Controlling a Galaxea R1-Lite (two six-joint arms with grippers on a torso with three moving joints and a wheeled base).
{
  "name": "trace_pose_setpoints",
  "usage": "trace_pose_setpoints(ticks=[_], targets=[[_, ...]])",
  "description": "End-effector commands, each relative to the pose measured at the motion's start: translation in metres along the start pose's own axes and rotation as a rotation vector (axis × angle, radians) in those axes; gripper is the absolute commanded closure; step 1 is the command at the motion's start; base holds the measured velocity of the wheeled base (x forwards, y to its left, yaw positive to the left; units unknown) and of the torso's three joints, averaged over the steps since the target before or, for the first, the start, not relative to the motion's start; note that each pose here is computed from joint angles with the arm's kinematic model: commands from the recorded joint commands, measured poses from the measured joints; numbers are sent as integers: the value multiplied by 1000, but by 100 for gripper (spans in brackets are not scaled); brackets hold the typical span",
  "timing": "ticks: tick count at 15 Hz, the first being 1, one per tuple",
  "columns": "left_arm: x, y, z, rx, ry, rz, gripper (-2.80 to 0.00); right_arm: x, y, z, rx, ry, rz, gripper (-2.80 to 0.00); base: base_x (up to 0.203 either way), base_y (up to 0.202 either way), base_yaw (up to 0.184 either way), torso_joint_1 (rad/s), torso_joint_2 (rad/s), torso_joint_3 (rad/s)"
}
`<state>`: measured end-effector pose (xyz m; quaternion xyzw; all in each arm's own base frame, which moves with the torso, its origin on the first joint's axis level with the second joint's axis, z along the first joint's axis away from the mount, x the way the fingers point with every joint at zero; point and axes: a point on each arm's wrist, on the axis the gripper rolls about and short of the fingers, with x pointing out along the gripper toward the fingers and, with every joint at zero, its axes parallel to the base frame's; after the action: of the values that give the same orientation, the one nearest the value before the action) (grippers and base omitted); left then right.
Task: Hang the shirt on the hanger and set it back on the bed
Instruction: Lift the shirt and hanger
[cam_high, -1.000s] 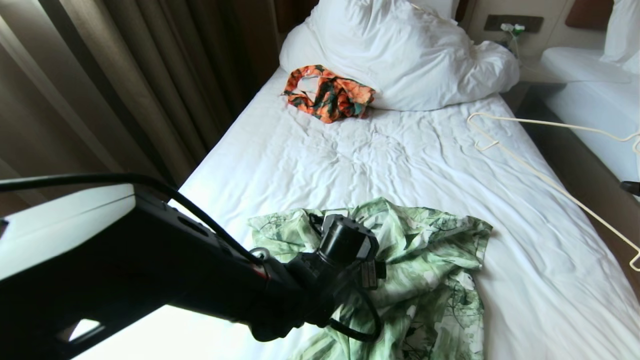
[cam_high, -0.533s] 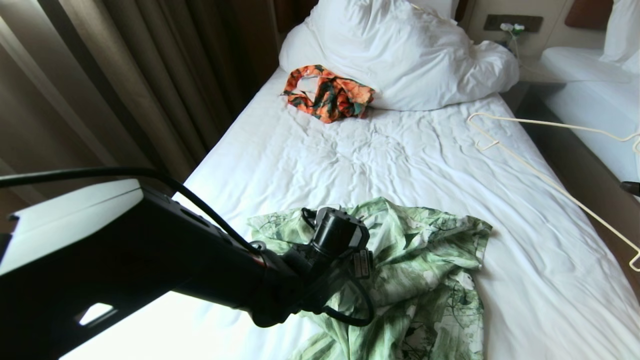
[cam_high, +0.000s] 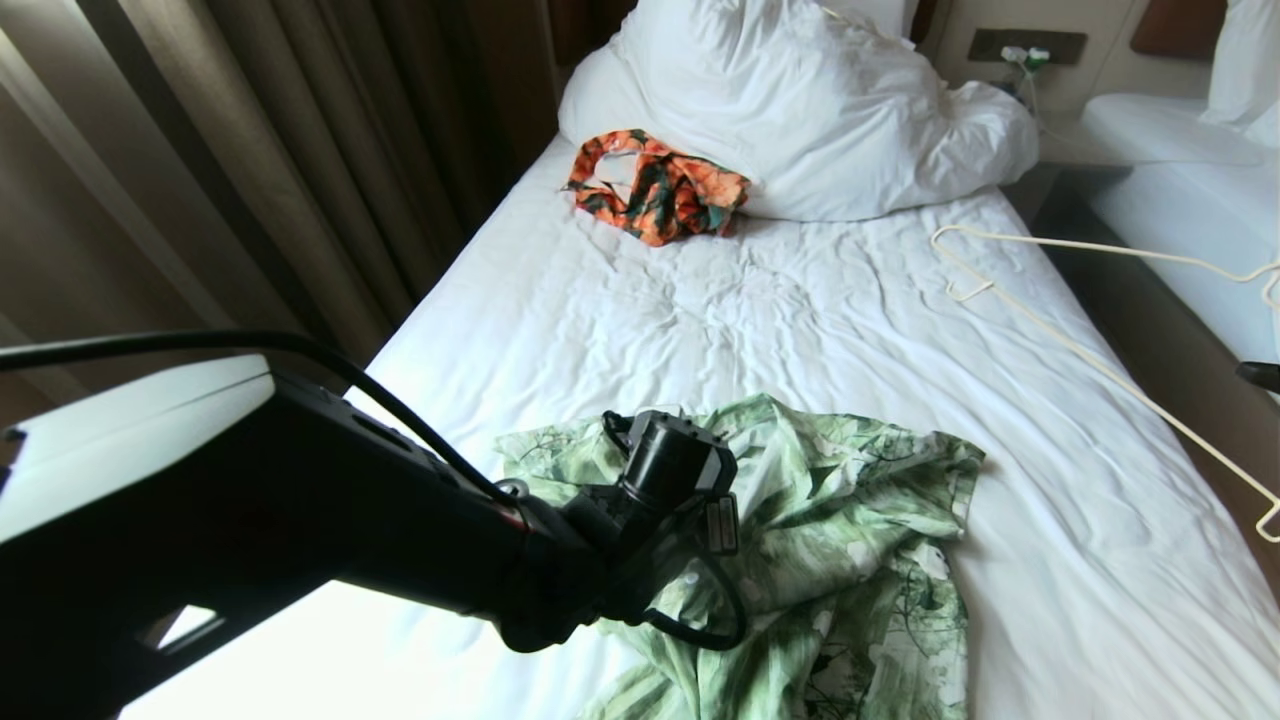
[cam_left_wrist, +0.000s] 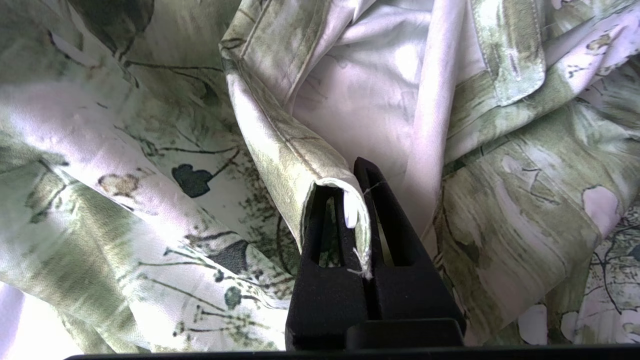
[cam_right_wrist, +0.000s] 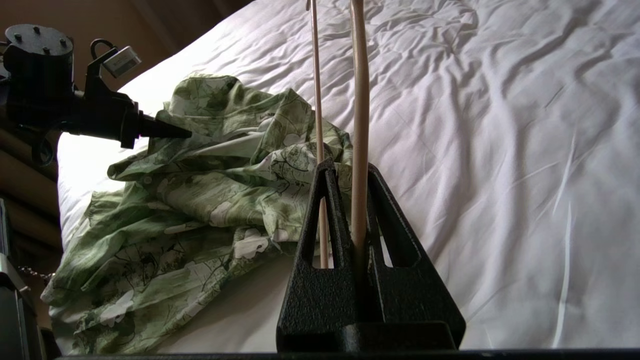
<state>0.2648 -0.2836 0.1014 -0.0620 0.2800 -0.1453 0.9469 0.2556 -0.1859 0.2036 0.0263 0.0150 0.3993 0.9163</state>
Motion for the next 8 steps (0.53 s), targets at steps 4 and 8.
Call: trace_pose_setpoints(ticks=[4,8], targets=[[-18,0,18,-12,-54,-22,0,7,7,2,-9,0,31,0,0,0,0,0,0,0],[-55,2,43,-16,-129,-64,0,29,26,9,-21,3,111,0,0,0,0,0,0,0]])
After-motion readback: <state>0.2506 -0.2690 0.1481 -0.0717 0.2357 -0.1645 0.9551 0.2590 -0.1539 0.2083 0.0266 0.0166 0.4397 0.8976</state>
